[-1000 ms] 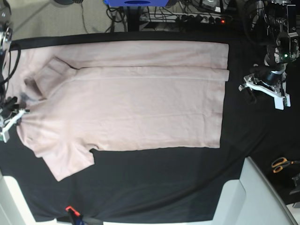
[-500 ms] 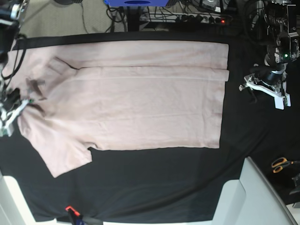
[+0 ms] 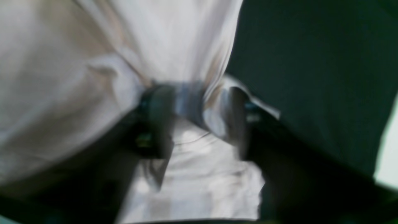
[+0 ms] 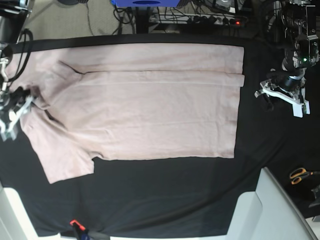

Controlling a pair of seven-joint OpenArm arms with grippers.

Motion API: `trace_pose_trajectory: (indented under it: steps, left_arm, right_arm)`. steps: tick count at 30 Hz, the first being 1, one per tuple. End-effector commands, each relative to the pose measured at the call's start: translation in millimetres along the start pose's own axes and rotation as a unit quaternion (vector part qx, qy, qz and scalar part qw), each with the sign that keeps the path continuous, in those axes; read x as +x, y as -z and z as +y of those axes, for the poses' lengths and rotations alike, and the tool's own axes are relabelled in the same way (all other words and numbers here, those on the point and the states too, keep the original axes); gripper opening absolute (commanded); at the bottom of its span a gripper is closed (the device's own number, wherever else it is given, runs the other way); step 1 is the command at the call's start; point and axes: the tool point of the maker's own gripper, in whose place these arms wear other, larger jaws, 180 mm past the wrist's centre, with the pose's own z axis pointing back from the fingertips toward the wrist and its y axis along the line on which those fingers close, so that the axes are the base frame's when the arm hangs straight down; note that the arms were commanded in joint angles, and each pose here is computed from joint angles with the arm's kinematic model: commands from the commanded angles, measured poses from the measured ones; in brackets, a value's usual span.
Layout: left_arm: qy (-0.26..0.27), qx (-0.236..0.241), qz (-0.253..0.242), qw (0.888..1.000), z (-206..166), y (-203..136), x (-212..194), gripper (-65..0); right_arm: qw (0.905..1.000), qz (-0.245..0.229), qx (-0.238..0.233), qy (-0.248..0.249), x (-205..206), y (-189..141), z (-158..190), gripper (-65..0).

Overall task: Fold the T-shirt properly
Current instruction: 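Grasp the sleeve corner with the right gripper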

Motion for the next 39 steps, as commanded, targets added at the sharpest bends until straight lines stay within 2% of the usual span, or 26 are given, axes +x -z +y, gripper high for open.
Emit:
trace_pose_trajectory:
  steps: [1, 3, 5, 10, 13, 19, 28, 29, 31, 34, 36, 37, 39]
  left_arm:
    - [0.007, -0.002, -0.022, 1.0, 0.9, -2.1, 15.2, -39.0]
    - [0.007, -0.002, -0.022, 1.0, 0.9, -2.1, 15.2, -39.0]
    - [0.007, -0.002, -0.022, 1.0, 0.9, -2.1, 15.2, -39.0]
    - [0.007, -0.002, -0.021, 1.0, 1.1, -2.3, 14.6, -39.0]
    - [0.007, 0.0, -0.019, 1.0, 2.4, -3.2, 12.4, -39.0]
    - [0.007, 0.002, -0.019, 1.0, 4.8, -3.8, 12.2, -39.0]
    - [0.008, 0.002, -0.022, 1.0, 5.0, -3.3, 15.8, -39.0]
    - [0.008, 0.002, -0.023, 1.0, 5.1, -3.2, 16.9, -39.0]
    - [0.008, 0.002, -0.024, 1.0, 4.9, -3.0, 17.5, -39.0]
    - [0.007, 0.005, -0.023, 1.0, 7.2, -2.0, 16.9, -39.0]
    - [0.001, 0.009, -0.025, 1.0, 10.1, 3.4, 19.3, -39.0]
    - [-0.003, 0.01, -0.028, 1.0, 10.3, 8.8, 23.6, -39.0]
    - [-0.021, 0.024, -0.027, 0.999, 20.9, 23.2, 27.3, -39.0]
  right_arm:
    - [0.999, -0.036, -0.027, 0.002, 23.0, -12.5, -21.6, -24.5]
    - [0.9981, -0.052, -0.032, 0.002, 35.1, -16.3, -25.7, -20.1]
    - [0.9973, -0.064, -0.032, 0.013, 54.5, -13.9, -31.0, -20.9]
    - [0.9976, -0.019, 0.003, 0.067, 66.5, 24.1, -42.2, -21.0]
    - [0.9946, -0.021, 0.022, 0.099, 75.4, 41.2, -46.6, -21.0]
    - [0.9866, -0.006, 0.056, 0.153, 60.5, 68.8, -38.6, -21.0]
    - [0.9823, -0.009, 0.071, 0.173, 42.8, 82.0, -22.4, -21.3]
    - [0.9823, -0.009, 0.071, 0.173, 43.1, 82.0, -22.5, -23.0]
    - [0.9823, -0.009, 0.071, 0.173, 43.1, 82.0, -22.5, -31.1]
    - [0.9822, -0.011, 0.072, 0.173, 45.0, 82.0, -21.8, -51.6]
    - [0.9822, -0.011, 0.072, 0.173, 45.0, 82.0, -21.8, -62.6]
    - [0.9822, -0.011, 0.072, 0.173, 45.0, 82.0, -21.8, -65.0]
    - [0.9823, -0.011, 0.072, 0.173, 45.5, 81.8, -22.1, -64.7]
